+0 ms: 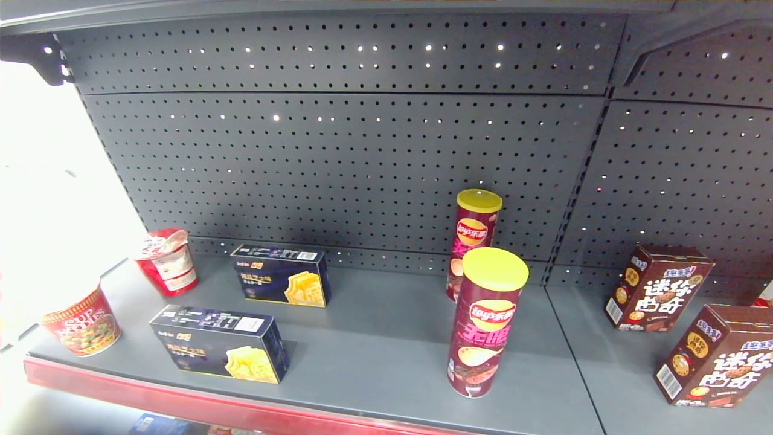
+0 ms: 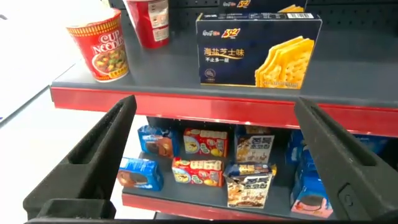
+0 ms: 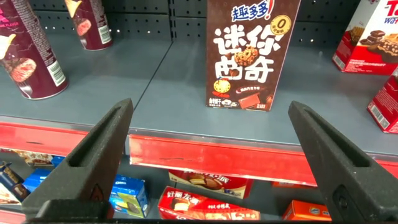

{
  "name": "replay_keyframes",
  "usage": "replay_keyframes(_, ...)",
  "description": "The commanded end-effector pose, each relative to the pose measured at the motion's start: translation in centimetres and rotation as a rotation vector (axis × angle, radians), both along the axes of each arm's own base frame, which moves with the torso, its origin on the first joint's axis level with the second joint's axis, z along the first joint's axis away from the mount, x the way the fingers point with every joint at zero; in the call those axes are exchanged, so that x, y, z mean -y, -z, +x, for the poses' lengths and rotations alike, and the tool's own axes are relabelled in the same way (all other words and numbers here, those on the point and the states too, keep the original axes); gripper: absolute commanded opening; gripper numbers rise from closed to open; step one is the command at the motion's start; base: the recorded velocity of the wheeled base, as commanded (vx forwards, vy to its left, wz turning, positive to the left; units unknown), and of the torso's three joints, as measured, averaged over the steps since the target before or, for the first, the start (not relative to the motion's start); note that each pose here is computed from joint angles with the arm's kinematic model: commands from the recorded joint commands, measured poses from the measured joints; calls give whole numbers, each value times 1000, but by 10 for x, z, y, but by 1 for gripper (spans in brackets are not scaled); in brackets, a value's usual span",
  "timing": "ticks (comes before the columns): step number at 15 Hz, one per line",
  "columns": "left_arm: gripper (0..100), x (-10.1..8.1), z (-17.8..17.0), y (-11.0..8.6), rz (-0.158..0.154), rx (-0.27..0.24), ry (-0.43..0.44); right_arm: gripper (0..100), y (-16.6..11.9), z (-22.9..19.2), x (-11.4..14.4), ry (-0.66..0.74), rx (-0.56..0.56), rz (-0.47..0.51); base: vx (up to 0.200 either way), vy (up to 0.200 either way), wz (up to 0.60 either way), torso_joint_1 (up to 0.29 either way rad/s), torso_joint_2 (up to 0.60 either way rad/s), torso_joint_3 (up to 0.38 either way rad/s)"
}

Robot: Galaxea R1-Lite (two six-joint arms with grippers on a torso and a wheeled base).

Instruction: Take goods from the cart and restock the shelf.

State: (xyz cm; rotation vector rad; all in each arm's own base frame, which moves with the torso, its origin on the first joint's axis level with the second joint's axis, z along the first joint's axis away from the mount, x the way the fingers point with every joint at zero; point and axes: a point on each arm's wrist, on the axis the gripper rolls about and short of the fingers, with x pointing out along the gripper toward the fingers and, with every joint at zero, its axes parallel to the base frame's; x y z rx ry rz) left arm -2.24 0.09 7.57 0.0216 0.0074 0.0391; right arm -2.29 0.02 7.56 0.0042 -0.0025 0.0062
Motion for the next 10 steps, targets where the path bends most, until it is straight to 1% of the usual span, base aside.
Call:
replay_keyframes(1, 100, 0, 0, 0, -2, 7, 1, 100, 0, 0, 0, -2, 1, 0, 0, 0, 0, 0, 0, 0)
replay_keyframes(4, 100, 0, 0, 0, 12, 7, 5, 100, 0, 0, 0, -5, -1, -1, 0, 0, 0, 0, 0, 0)
replay_keyframes(6, 100, 0, 0, 0, 15, 6, 4, 100, 0, 0, 0, 3, -1, 0, 0, 0, 0, 0, 0, 0)
replay_keyframes(7, 100, 0, 0, 0, 15, 6, 4, 100, 0, 0, 0, 5, -1, 2, -200, 0, 0, 2, 2, 2)
replay_keyframes(10, 100, 0, 0, 0, -8, 7, 1, 100, 0, 0, 0, 5, -1, -1, 0, 0, 0, 0, 0, 0)
